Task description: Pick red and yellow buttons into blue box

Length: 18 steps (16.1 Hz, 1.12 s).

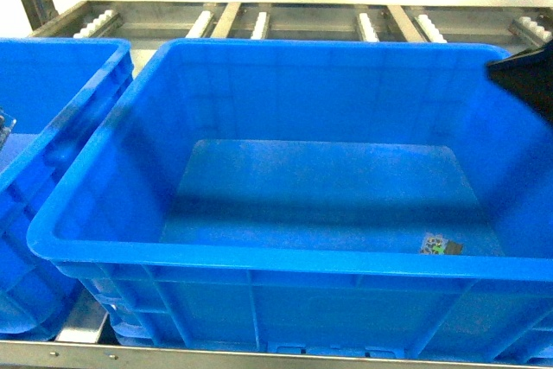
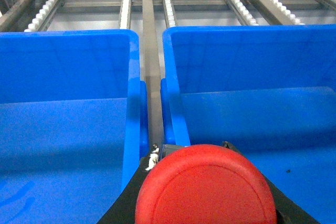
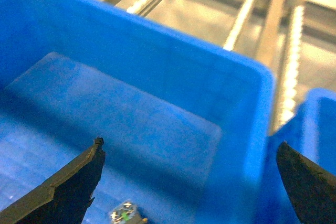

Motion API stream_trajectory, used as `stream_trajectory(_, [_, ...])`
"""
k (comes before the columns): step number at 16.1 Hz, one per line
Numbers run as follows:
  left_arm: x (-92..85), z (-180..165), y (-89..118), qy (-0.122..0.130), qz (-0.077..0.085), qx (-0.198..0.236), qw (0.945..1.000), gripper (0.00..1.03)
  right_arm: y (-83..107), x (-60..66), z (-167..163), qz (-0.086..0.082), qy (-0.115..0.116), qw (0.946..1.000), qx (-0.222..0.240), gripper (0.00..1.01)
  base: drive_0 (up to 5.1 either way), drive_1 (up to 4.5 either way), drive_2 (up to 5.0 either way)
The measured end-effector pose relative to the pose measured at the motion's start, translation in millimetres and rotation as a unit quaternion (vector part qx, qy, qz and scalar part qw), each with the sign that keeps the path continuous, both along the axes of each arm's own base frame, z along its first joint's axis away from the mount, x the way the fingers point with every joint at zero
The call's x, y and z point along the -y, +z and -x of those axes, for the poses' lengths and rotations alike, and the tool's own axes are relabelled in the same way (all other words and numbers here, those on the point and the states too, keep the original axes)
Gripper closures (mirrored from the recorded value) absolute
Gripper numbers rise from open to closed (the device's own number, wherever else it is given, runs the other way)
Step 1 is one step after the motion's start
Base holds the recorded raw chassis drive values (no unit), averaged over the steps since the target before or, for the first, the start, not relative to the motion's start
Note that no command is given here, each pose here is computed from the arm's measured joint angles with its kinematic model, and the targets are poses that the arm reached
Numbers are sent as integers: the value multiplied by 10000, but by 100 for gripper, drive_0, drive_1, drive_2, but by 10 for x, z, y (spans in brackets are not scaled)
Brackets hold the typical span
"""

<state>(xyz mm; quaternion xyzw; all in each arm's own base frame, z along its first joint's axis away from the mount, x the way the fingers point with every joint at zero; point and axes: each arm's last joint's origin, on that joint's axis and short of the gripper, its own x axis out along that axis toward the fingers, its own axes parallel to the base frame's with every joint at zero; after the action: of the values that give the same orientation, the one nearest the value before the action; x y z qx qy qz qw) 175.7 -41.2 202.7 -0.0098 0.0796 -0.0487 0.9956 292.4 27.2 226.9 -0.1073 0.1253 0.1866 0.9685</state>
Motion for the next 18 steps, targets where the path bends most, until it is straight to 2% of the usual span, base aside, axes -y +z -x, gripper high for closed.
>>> stream_trajectory(2, [-1,0,0,2,0,0,10000,74,97,272,418,-257,-578,9969,474,3,0,0,0])
stream_trajectory(3, [0,0,0,-2,0,0,10000,74,79,384,661,-421,-857,9940,541,3,0,0,0])
stream_trajectory(4, [0,0,0,-2,0,0,10000,74,15,493,941,-588,-1135,9888,767,3,0,0,0])
stream_trajectory(6, [-1,0,0,2,0,2,10000,74,-194,618,1388,-991,-1779,9769,646,3,0,0,0])
stream_trajectory(7, [0,0,0,0,0,0,10000,74,-318,585,1624,-1057,-2029,9716,605,3,0,0,0])
stream_trajectory(8, [3,1,0,-21,2,-1,10000,74,-320,461,1854,-1211,-2059,9679,777,3,0,0,0])
stream_trajectory(9, [2,0,0,-8,1,0,10000,74,-278,375,1939,-1292,-1926,9671,1049,3,0,0,0])
stream_trajectory(10, [1,0,0,-4,0,2,10000,74,-283,312,1966,-1318,-1816,9688,1052,3,0,0,0])
stream_trajectory(11, [1,0,0,-4,0,0,10000,74,-350,298,1946,-1306,-1840,9702,879,3,0,0,0])
stream_trajectory(15, [-2,-2,16,56,-6,76,10000,74,-349,299,1946,-1316,-1851,9697,904,3,0,0,0])
stream_trajectory(17, [9,-40,-8,-62,-29,28,10000,74,-349,299,1946,-1316,-1854,9696,902,3,0,0,0])
stream_trajectory(18, [36,-128,0,-215,-64,-5,9997,74,-348,299,1946,-1316,-1852,9696,906,3,0,0,0])
